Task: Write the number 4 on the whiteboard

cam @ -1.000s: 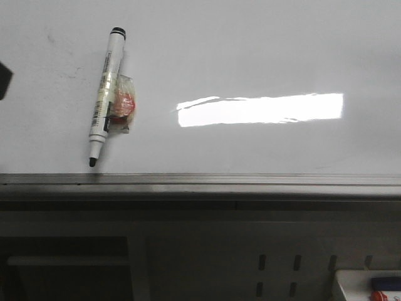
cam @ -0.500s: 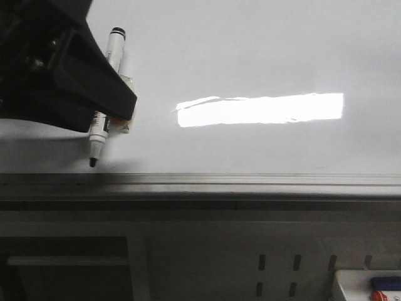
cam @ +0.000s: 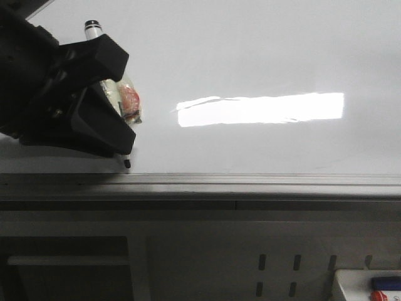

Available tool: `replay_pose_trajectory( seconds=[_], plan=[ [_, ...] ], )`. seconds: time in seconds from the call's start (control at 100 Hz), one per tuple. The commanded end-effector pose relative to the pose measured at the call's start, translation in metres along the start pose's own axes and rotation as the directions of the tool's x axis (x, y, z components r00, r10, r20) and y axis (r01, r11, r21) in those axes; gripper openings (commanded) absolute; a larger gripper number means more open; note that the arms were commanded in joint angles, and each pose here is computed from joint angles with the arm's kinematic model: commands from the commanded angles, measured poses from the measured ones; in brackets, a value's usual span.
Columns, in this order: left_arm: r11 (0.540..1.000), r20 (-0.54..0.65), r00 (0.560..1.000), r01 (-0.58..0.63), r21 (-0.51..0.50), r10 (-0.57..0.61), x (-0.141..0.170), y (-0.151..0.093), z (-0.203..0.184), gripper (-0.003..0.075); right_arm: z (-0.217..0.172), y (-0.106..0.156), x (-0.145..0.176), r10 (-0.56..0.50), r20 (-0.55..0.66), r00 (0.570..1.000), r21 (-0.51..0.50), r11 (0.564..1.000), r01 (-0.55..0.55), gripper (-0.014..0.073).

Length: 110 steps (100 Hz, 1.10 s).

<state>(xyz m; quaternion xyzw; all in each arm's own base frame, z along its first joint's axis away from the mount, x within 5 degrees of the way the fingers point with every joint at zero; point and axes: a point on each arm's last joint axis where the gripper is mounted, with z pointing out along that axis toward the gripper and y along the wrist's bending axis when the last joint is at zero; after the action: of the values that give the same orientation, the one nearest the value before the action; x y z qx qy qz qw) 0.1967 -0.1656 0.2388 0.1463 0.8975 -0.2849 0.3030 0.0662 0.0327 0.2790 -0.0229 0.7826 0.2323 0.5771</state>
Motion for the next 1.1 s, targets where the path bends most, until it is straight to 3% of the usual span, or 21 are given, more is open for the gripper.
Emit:
replay_pose_trajectory(
  seconds=[0.0, 0.15, 0.25, 0.32, 0.39, 0.51, 0.55, 0.57, 0.58, 0.63, 0.71, 0.77, 0.9, 1.09],
  plan=[
    [0.999, 0.132, 0.99, 0.04, -0.002, -0.04, -0.018, -0.004, -0.007, -0.002, -0.002, 0.003, -0.017, -0.011, 0.089, 0.996, 0.007, 1.0, 0.01, 0.0418],
    [0.998, 0.114, 0.993, 0.025, 0.051, -0.031, -0.02, -0.014, -0.016, -0.002, -0.005, 0.007, -0.021, -0.014, 0.077, 0.997, -0.018, 1.0, 0.015, 0.0417],
    [0.973, 0.127, 0.974, -0.203, 0.113, 0.189, -0.022, -0.037, -0.033, -0.002, -0.016, 0.021, -0.036, -0.173, 0.086, 0.981, -0.088, 0.98, 0.181, 0.0417],
    [0.89, 0.149, 0.901, -0.428, 0.155, 0.407, -0.022, -0.058, -0.049, -0.002, -0.024, 0.035, -0.048, -0.324, 0.109, 0.94, -0.168, 0.926, 0.339, 0.0417],
    [0.752, 0.158, 0.772, -0.636, 0.176, 0.616, -0.021, -0.075, -0.064, -0.002, -0.028, 0.048, -0.059, -0.45, 0.12, 0.885, -0.27, 0.843, 0.466, 0.0417],
    [0.451, 0.101, 0.468, -0.879, 0.155, 0.878, -0.017, -0.093, -0.079, -0.002, -0.026, 0.068, -0.074, -0.585, 0.13, 0.8, -0.44, 0.689, 0.576, 0.0417],
    [0.371, 0.079, 0.385, -0.917, 0.143, 0.92, -0.015, -0.095, -0.081, -0.002, -0.022, 0.073, -0.077, -0.611, 0.132, 0.781, -0.487, 0.646, 0.588, 0.0417],
    [0.31, 0.059, 0.32, -0.941, 0.134, 0.945, -0.013, -0.096, -0.081, -0.002, -0.02, 0.076, -0.079, -0.621, 0.133, 0.773, -0.502, 0.63, 0.592, 0.0417],
    [0.31, 0.058, 0.32, -0.941, 0.136, 0.946, -0.013, -0.096, -0.081, -0.002, -0.02, 0.078, -0.08, -0.623, 0.141, 0.769, -0.512, 0.619, 0.595, 0.0417],
    [0.203, 0.035, 0.208, -0.973, 0.112, 0.978, -0.01, -0.098, -0.082, -0.002, -0.014, 0.084, -0.083, -0.645, 0.144, 0.75, -0.552, 0.577, 0.602, 0.0417],
    [0.097, 0.013, 0.099, -0.99, 0.103, 0.995, -0.005, -0.102, -0.081, -0.002, -0.004, 0.094, -0.083, -0.676, 0.143, 0.723, -0.603, 0.519, 0.605, 0.0418],
    [0.074, 0.014, 0.076, -0.992, 0.104, 0.997, -0.003, -0.104, -0.082, -0.002, 0.007, 0.101, -0.081, -0.697, 0.127, 0.705, -0.641, 0.485, 0.595, 0.0419],
    [0.07, 0.017, 0.073, -0.992, 0.107, 0.997, -0.002, -0.105, -0.082, -0.002, 0.027, 0.116, -0.075, -0.717, 0.091, 0.691, -0.703, 0.445, 0.555, 0.0419],
    [0.07, 0.017, 0.073, -0.992, 0.107, 0.997, -0.002, -0.105, -0.082, -0.002, 0.054, 0.132, -0.074, -0.71, 0.082, 0.7, -0.702, 0.457, 0.546, 0.0419]
  ],
)
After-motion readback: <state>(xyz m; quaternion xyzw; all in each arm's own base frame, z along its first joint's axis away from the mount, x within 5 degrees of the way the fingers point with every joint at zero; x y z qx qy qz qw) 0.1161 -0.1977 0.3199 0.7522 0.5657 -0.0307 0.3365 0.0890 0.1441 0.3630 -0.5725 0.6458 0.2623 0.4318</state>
